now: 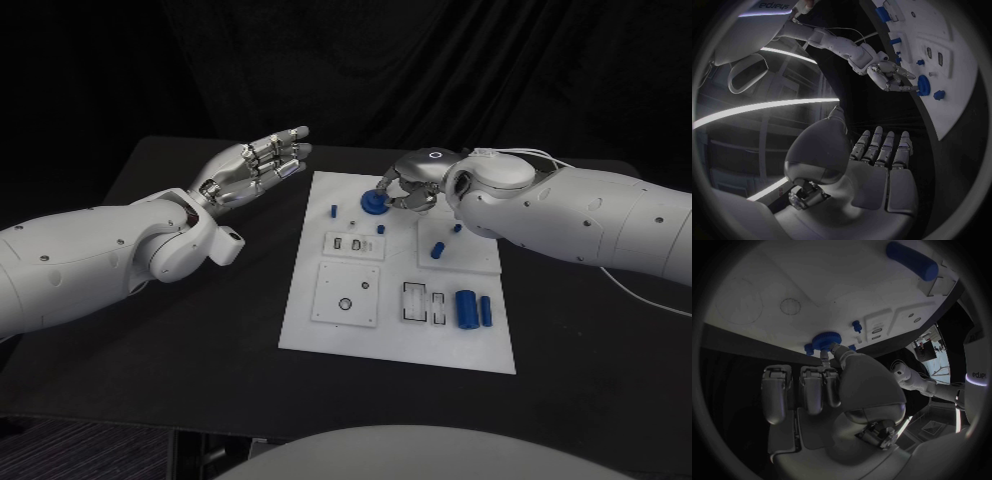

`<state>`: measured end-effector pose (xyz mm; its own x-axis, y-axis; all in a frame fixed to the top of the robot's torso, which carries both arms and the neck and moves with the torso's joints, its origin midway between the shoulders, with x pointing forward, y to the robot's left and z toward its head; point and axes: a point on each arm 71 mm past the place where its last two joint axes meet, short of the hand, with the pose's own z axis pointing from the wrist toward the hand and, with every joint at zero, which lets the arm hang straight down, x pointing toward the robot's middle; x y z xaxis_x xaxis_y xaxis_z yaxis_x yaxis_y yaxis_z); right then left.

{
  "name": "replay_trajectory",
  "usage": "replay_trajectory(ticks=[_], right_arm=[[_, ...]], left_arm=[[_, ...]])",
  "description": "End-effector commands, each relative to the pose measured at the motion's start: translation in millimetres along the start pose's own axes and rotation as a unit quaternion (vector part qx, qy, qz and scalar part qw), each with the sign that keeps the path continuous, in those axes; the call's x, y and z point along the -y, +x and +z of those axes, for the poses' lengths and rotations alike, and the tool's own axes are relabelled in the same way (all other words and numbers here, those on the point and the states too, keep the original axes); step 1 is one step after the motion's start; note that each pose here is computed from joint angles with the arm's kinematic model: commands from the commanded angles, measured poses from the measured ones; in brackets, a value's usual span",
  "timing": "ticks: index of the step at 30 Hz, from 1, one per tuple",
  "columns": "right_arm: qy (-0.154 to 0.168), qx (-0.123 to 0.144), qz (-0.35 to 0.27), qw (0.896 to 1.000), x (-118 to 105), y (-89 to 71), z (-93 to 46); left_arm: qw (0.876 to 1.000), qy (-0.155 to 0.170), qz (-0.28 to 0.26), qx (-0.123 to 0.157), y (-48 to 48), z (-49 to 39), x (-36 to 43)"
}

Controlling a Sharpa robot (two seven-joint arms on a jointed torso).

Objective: Assemble the parts on the task board

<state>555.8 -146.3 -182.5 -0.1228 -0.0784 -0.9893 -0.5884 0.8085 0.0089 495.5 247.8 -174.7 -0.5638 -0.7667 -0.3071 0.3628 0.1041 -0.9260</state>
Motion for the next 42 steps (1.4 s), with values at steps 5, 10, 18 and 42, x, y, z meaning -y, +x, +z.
replay_trajectory(ticks=[5, 10, 18, 42], right_arm=[[0.007, 0.053, -0.001, 0.999, 9.3, -4.0, -7.4], [-0.002, 0.104, 0.003, 0.995, 16.4, -11.3, -22.1], [0.009, 0.144, 0.007, 0.99, 35.1, -25.4, -54.3], [0.116, 0.091, 0.021, 0.989, 104.1, -3.2, -140.5]], left_arm=[[1.0, 0.011, -0.003, -0.006, 0.8, -1.3, 0.7], [1.0, 0.009, -0.002, -0.004, -1.0, -3.5, 0.4], [1.0, 0.007, -0.003, -0.003, -1.2, -5.9, -1.1], [1.0, -0.006, -0.011, 0.0, 7.2, -15.2, -18.6]])
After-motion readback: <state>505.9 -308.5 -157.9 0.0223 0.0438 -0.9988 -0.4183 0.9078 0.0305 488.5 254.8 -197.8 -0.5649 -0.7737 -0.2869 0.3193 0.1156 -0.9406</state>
